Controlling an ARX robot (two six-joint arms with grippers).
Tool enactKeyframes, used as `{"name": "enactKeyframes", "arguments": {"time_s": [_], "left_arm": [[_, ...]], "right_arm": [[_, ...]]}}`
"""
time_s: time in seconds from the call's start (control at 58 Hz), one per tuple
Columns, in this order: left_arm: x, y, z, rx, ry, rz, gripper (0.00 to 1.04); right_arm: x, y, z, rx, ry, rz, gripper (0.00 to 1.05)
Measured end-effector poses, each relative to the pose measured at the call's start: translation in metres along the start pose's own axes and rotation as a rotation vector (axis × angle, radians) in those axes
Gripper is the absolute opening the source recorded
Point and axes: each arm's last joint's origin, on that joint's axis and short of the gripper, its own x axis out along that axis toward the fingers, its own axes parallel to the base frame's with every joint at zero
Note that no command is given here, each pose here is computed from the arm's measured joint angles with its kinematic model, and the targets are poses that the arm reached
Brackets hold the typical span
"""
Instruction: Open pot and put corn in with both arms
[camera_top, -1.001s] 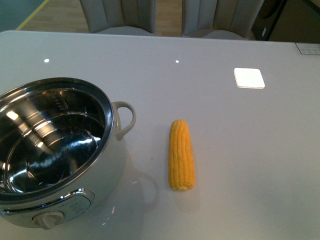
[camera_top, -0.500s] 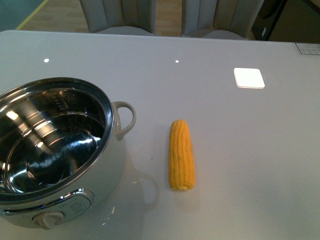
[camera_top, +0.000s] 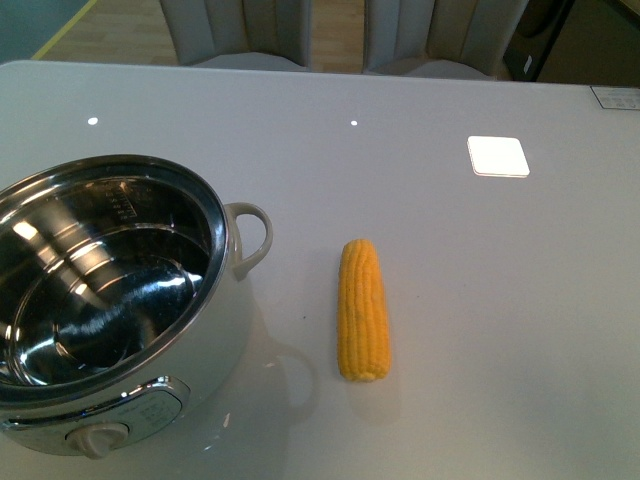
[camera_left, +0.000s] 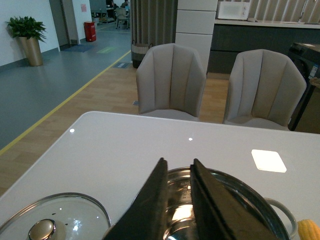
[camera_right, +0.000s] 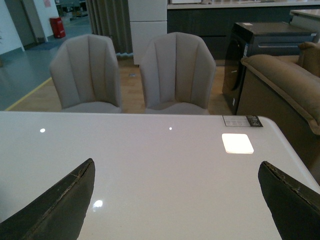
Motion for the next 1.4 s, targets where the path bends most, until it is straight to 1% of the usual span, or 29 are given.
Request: {"name": "enactKeyframes", "arguments": {"time_s": [0.086, 0.138, 0.173, 0.242, 0.276, 0.328, 0.414, 0.466, 0.535, 0.569, 0.587, 0.604, 0.621, 0.638, 0.656, 0.707, 0.742, 0.811, 1.035, 1.156, 1.242, 1.398], "left_arm": [[0.000, 0.000, 0.000, 0.000, 0.000, 0.000, 0.39], [0.000, 0.000, 0.000, 0.000, 0.000, 0.000, 0.46], [0.000, 0.000, 0.000, 0.000, 0.000, 0.000, 0.53], [0.000, 0.000, 0.000, 0.000, 0.000, 0.000, 0.64], [0.000, 0.000, 0.000, 0.000, 0.000, 0.000, 0.71], [0.000, 0.000, 0.000, 0.000, 0.000, 0.000, 0.78], [0.000, 0.000, 0.000, 0.000, 0.000, 0.000, 0.94], [0.000, 0.000, 0.000, 0.003, 0.000, 0.000, 1.00], [0.000, 0.000, 0.000, 0.002, 0.000, 0.000, 0.98], [0.000, 0.000, 0.000, 0.002, 0.000, 0.000, 0.98], [0.000, 0.000, 0.000, 0.002, 0.000, 0.000, 0.98], [0.000, 0.000, 0.000, 0.002, 0.000, 0.000, 0.98], [0.000, 0.000, 0.000, 0.003, 0.000, -0.002, 0.98], [0.000, 0.000, 0.000, 0.003, -0.001, -0.001, 0.98], [0.000, 0.000, 0.000, 0.003, -0.001, 0.000, 0.98], [0.000, 0.000, 0.000, 0.003, 0.000, 0.000, 0.98], [0.000, 0.000, 0.000, 0.003, 0.000, 0.000, 0.98], [0.000, 0.000, 0.000, 0.003, -0.001, 0.000, 0.98], [0.000, 0.000, 0.000, 0.003, -0.001, 0.000, 0.98], [0.000, 0.000, 0.000, 0.003, -0.001, 0.000, 0.98], [0.000, 0.000, 0.000, 0.003, -0.001, 0.000, 0.98], [0.000, 0.000, 0.000, 0.003, -0.001, 0.000, 0.98]], "right_arm": [[0.000, 0.000, 0.000, 0.000, 0.000, 0.000, 0.96], [0.000, 0.000, 0.000, 0.000, 0.000, 0.000, 0.96], [0.000, 0.000, 0.000, 0.000, 0.000, 0.000, 0.96], [0.000, 0.000, 0.000, 0.000, 0.000, 0.000, 0.96], [0.000, 0.000, 0.000, 0.000, 0.000, 0.000, 0.96], [0.000, 0.000, 0.000, 0.000, 0.000, 0.000, 0.96], [0.000, 0.000, 0.000, 0.000, 0.000, 0.000, 0.96], [0.000, 0.000, 0.000, 0.000, 0.000, 0.000, 0.96], [0.000, 0.000, 0.000, 0.000, 0.004, 0.003, 0.96], [0.001, 0.001, -0.001, 0.077, 0.196, 0.043, 0.96], [0.001, 0.001, 0.000, 0.117, 0.301, 0.041, 0.96], [0.001, 0.001, 0.000, 0.136, 0.356, 0.037, 0.96], [0.003, 0.001, 0.000, 0.182, 0.505, 0.022, 0.96], [0.003, 0.002, -0.001, 0.214, 0.597, 0.010, 0.96], [0.003, 0.003, -0.004, 0.244, 0.669, -0.006, 0.96], [0.002, 0.004, -0.010, 0.273, 0.769, -0.021, 0.96], [0.002, 0.006, -0.013, 0.287, 0.803, -0.032, 0.96], [0.005, 0.009, -0.015, 0.301, 0.820, -0.045, 0.96], [0.026, 0.025, -0.023, 0.265, 0.853, -0.024, 0.96], [0.045, 0.037, -0.038, 0.240, 0.888, -0.032, 0.96], [0.068, 0.052, -0.056, 0.213, 0.937, -0.023, 0.96], [0.099, 0.071, -0.073, 0.180, 0.958, -0.005, 0.96]]}}
